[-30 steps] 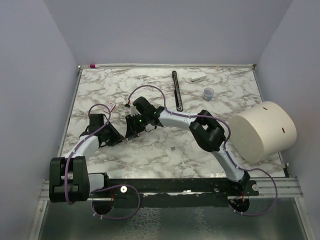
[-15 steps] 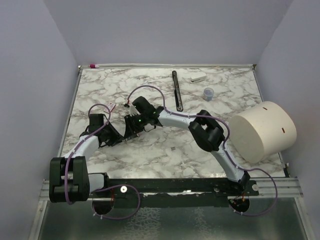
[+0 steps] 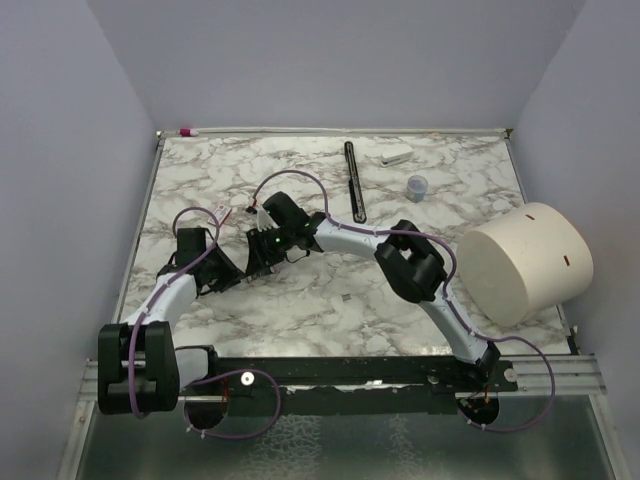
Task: Unload the staples from the stapler
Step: Adjust the staple in the staple box.
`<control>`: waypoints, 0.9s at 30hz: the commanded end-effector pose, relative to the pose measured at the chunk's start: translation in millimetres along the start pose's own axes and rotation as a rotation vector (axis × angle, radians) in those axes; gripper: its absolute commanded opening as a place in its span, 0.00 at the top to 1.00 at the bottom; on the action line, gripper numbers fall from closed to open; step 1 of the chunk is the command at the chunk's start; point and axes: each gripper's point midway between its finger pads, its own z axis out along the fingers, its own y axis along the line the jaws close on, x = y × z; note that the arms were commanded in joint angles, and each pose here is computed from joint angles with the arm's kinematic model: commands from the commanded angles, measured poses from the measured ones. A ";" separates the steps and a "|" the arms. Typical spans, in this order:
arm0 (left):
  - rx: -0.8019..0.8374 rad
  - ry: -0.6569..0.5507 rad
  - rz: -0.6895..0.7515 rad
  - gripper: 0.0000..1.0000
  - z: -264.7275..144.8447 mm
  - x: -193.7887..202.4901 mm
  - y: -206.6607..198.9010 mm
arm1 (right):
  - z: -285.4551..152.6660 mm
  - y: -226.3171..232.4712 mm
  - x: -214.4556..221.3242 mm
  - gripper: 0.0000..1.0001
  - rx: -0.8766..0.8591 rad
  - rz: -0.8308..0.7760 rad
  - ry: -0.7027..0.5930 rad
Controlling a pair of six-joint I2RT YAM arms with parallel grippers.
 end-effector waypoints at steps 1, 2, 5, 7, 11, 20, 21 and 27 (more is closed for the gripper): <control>-0.020 -0.042 0.002 0.74 -5.4 -8.4 1.5 | -14.7 29.5 -21.9 0.62 -0.048 -0.065 -0.065; -0.018 -0.041 0.000 0.74 -5.4 -9.3 0.6 | -17.5 30.7 -24.2 0.61 -0.041 -0.071 -0.069; -0.010 -0.038 -0.014 0.73 -4.5 -11.3 -1.3 | -19.3 27.3 -26.1 0.61 -0.016 -0.079 -0.069; -0.005 -0.042 -0.025 0.70 -3.7 -13.7 -1.5 | -16.0 25.1 -22.3 0.61 -0.018 -0.074 -0.058; -0.017 -0.036 -0.040 0.66 -0.7 -13.8 3.7 | -9.4 24.0 -17.5 0.61 -0.042 -0.057 -0.044; -0.036 -0.040 -0.053 0.67 2.0 -12.7 11.1 | 3.7 16.2 -10.8 0.63 -0.057 -0.039 -0.019; -0.039 -0.040 -0.054 0.67 1.9 -12.7 11.7 | 5.5 14.9 -9.4 0.63 -0.058 -0.037 -0.015; -0.043 -0.043 -0.050 0.69 2.4 -12.9 12.8 | 12.6 10.3 -6.0 0.64 -0.063 -0.025 -0.002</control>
